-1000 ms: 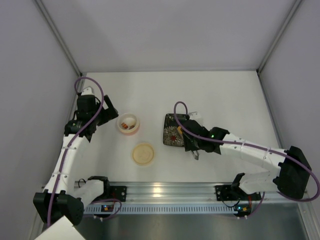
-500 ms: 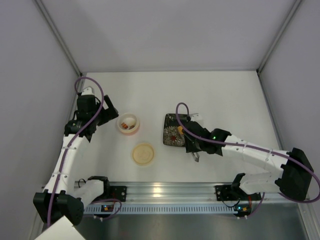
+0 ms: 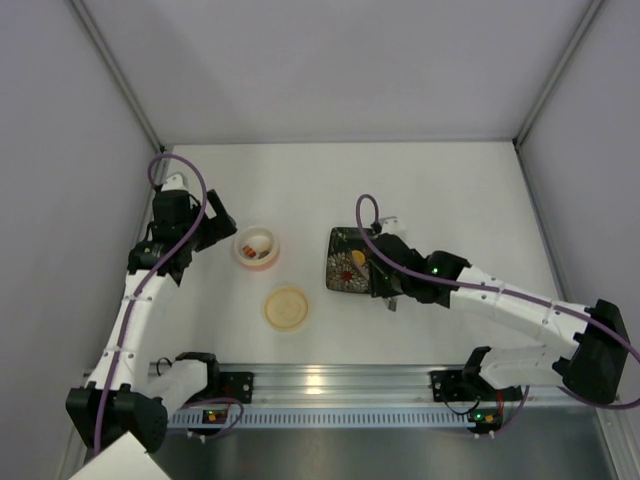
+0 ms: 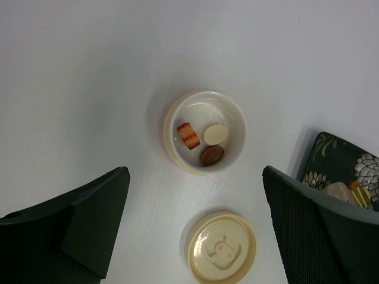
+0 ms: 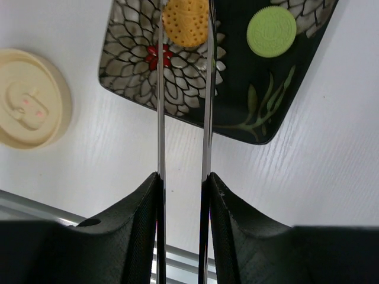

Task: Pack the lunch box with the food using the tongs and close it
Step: Pick up the fake food from the plate, then place the fake food in the packing box, then pick up the fake food from the plate.

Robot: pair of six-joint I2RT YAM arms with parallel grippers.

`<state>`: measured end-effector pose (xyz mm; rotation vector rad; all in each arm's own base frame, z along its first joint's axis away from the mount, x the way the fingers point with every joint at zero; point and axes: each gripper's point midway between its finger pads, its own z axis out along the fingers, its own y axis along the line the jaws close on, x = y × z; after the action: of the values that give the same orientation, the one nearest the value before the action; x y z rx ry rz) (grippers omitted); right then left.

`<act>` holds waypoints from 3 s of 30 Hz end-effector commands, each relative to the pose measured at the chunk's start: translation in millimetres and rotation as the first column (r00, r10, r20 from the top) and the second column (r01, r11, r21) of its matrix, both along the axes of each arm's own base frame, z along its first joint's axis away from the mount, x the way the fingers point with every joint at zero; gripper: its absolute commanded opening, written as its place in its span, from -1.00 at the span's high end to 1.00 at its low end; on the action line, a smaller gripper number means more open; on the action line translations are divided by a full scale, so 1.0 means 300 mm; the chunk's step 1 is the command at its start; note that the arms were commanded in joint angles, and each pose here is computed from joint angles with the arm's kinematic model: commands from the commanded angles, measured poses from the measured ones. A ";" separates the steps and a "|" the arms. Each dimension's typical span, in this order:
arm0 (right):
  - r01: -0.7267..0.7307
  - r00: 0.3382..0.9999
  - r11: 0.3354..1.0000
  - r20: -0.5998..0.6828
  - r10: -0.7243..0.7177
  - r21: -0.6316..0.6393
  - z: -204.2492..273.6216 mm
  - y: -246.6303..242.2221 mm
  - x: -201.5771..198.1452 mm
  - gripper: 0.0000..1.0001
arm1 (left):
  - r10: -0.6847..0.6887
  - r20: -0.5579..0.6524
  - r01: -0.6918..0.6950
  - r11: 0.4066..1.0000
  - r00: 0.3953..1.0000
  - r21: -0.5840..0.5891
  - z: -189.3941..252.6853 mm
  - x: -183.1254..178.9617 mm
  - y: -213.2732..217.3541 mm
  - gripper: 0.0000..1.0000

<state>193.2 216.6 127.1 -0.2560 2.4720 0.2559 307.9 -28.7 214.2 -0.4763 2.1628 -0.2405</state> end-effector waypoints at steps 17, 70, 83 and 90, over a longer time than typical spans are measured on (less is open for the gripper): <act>-0.219 0.967 0.964 0.168 0.194 0.148 0.365 0.485 0.112 0.39 | 0.000 0.050 -0.001 1.000 0.999 0.011 0.031 0.008 0.010 -0.98; 0.050 0.981 0.998 0.187 -0.045 -0.023 0.206 0.070 0.034 -0.10 | -0.003 0.056 0.003 1.000 0.998 0.005 0.038 0.006 0.006 -0.98; 0.153 0.981 0.976 0.146 -0.130 -0.156 0.041 -0.114 0.004 -0.11 | -0.005 0.056 0.005 1.000 0.998 0.005 0.036 0.008 0.005 -0.98; 0.154 0.982 0.971 0.138 -0.130 -0.181 0.017 -0.119 0.008 -0.09 | -0.005 0.053 0.005 1.000 0.999 0.005 0.034 0.006 0.005 -0.98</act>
<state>189.5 192.0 132.8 -0.2054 2.3917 0.0048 307.3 -28.6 213.2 -0.4765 2.1639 -0.2402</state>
